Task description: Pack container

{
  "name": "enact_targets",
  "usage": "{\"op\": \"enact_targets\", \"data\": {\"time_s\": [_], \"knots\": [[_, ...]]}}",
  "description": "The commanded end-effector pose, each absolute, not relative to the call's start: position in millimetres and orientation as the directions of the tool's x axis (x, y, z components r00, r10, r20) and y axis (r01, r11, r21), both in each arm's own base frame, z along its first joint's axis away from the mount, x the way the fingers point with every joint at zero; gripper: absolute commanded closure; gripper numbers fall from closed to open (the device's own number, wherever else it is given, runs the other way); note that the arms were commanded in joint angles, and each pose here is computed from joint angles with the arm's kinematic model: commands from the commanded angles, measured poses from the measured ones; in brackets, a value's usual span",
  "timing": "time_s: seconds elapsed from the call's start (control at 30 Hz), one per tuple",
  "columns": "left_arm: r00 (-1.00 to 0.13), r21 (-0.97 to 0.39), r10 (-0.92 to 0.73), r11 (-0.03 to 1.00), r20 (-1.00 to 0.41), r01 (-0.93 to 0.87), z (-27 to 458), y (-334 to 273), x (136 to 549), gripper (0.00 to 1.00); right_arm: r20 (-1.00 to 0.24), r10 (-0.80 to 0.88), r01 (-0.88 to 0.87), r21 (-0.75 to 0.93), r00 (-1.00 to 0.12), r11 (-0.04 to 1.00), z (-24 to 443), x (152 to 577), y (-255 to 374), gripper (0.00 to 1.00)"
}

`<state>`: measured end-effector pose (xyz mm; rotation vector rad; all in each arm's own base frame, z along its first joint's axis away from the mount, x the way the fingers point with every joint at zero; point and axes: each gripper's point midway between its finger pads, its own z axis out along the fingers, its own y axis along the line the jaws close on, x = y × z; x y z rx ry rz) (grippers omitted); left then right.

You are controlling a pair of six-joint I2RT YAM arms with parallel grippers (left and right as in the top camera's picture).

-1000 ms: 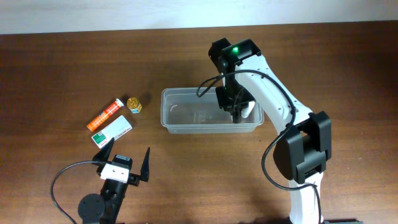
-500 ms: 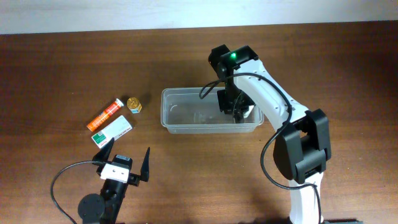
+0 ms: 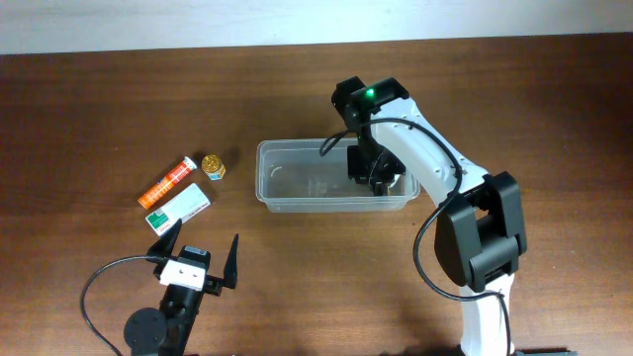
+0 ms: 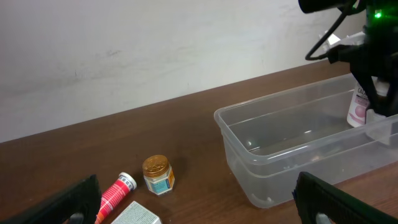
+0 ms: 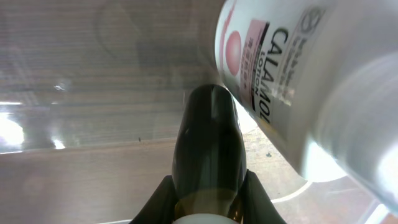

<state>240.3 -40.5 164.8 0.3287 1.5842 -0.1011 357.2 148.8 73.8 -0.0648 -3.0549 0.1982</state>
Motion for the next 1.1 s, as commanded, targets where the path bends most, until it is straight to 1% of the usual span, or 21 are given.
{"op": "enact_targets", "data": {"time_s": [0.0, 0.37, 0.5, 0.63, 0.67, 0.73, 1.07], "knots": [[-0.011, 0.133, 0.141, 0.954, -0.990, 0.267, 163.8, -40.1, 240.2, 0.01, 0.060, 0.082, 0.073, -0.133, -0.995, 0.988, 78.4, 354.7, 146.6, 0.83], [-0.011, 0.133, 0.141, 0.955, -0.990, 0.267, 163.8, -40.0, 240.2, 0.01, 0.061, 0.081, 0.072, -0.133, -0.995, 0.988, 77.8, 354.4, 146.7, 0.82], [-0.011, 0.133, 0.141, 0.955, -0.990, 0.267, 163.8, -40.0, 240.2, 0.01, 0.062, 0.080, 0.071, -0.134, -0.995, 0.988, 77.8, 354.2, 146.7, 0.75], [-0.011, 0.133, 0.141, 0.955, -0.990, 0.267, 163.8, -40.0, 240.2, 0.01, 0.064, 0.077, 0.068, -0.135, -0.995, 0.989, 77.9, 353.7, 146.5, 0.74], [-0.011, 0.133, 0.141, 0.955, -0.990, 0.267, 163.8, -40.0, 240.2, 0.01, 0.064, 0.077, 0.068, -0.135, -0.995, 0.989, 77.9, 353.8, 146.5, 0.71], [-0.011, 0.133, 0.141, 0.955, -0.990, 0.267, 163.8, -40.0, 240.2, 0.01, 0.064, 0.077, 0.068, -0.134, -0.995, 0.989, 77.9, 353.7, 146.5, 0.70], [-0.011, 0.133, 0.141, 0.955, -0.990, 0.267, 163.8, -40.0, 240.2, 0.01, 0.074, 0.072, 0.062, -0.139, -0.995, 0.988, 78.5, 351.4, 145.4, 0.70]]}}
